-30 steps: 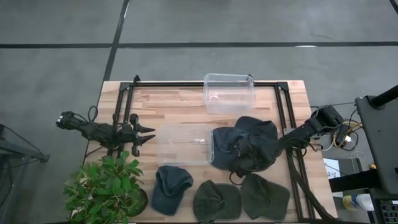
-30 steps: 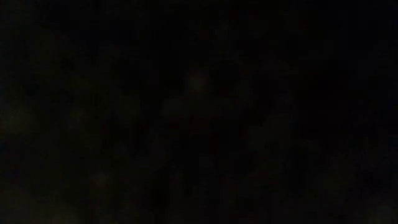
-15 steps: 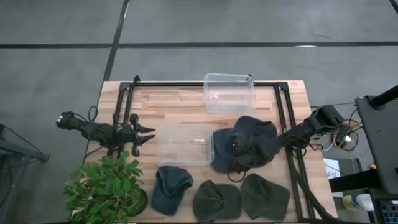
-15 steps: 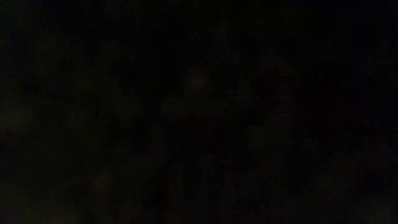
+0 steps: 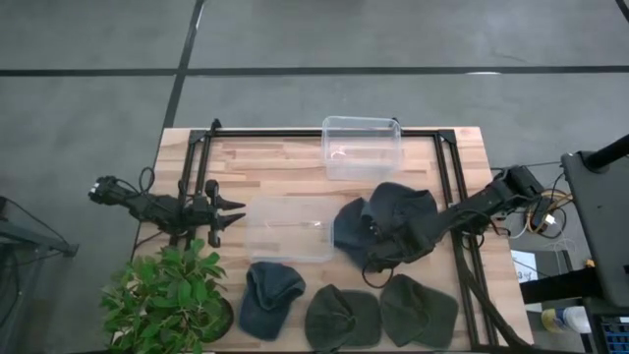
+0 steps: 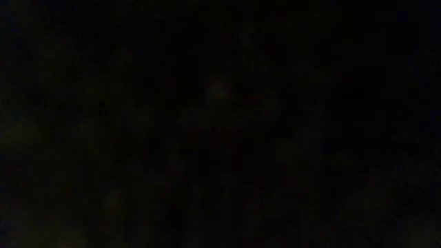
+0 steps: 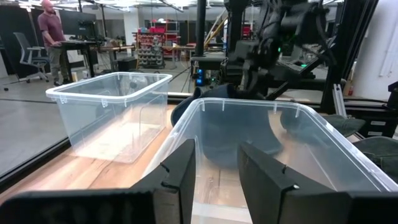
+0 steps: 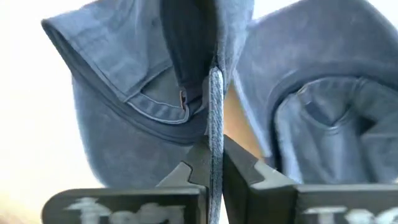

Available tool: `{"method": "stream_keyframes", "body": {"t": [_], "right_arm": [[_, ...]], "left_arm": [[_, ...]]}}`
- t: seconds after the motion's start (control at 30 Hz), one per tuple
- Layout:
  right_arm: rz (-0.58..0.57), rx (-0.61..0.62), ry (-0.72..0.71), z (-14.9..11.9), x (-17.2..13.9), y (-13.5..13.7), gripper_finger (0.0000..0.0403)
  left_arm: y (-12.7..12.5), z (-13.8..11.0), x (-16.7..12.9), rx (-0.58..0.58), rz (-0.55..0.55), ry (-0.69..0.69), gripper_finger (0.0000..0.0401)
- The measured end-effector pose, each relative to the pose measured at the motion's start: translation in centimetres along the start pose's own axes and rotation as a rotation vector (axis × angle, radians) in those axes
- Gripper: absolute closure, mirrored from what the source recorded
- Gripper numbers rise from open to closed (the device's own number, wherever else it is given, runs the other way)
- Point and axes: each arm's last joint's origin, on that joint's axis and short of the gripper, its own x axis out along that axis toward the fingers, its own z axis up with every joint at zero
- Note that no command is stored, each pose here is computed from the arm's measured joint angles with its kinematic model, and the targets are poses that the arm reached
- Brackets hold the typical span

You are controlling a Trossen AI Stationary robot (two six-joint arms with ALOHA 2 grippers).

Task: Pick & Place hat
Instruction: Put the middle blue cap into the top transparent bin

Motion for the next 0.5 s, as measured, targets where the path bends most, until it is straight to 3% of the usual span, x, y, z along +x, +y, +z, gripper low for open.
{"method": "stream_keyframes", "body": {"t": [0.23, 0.5], "right_arm": [[-0.003, -0.111, -0.099, 2.5, -5.3, -0.2, 0.0391], [-0.043, -0.383, -0.288, 5.2, -11.0, -1.4, 0.0391]], "left_arm": [[0.0, 0.0, 0.0, 0.000, -0.002, 0.000, 0.0289], [0.0, 0.0, 0.0, 0.000, -0.001, 0.000, 0.0289]]}}
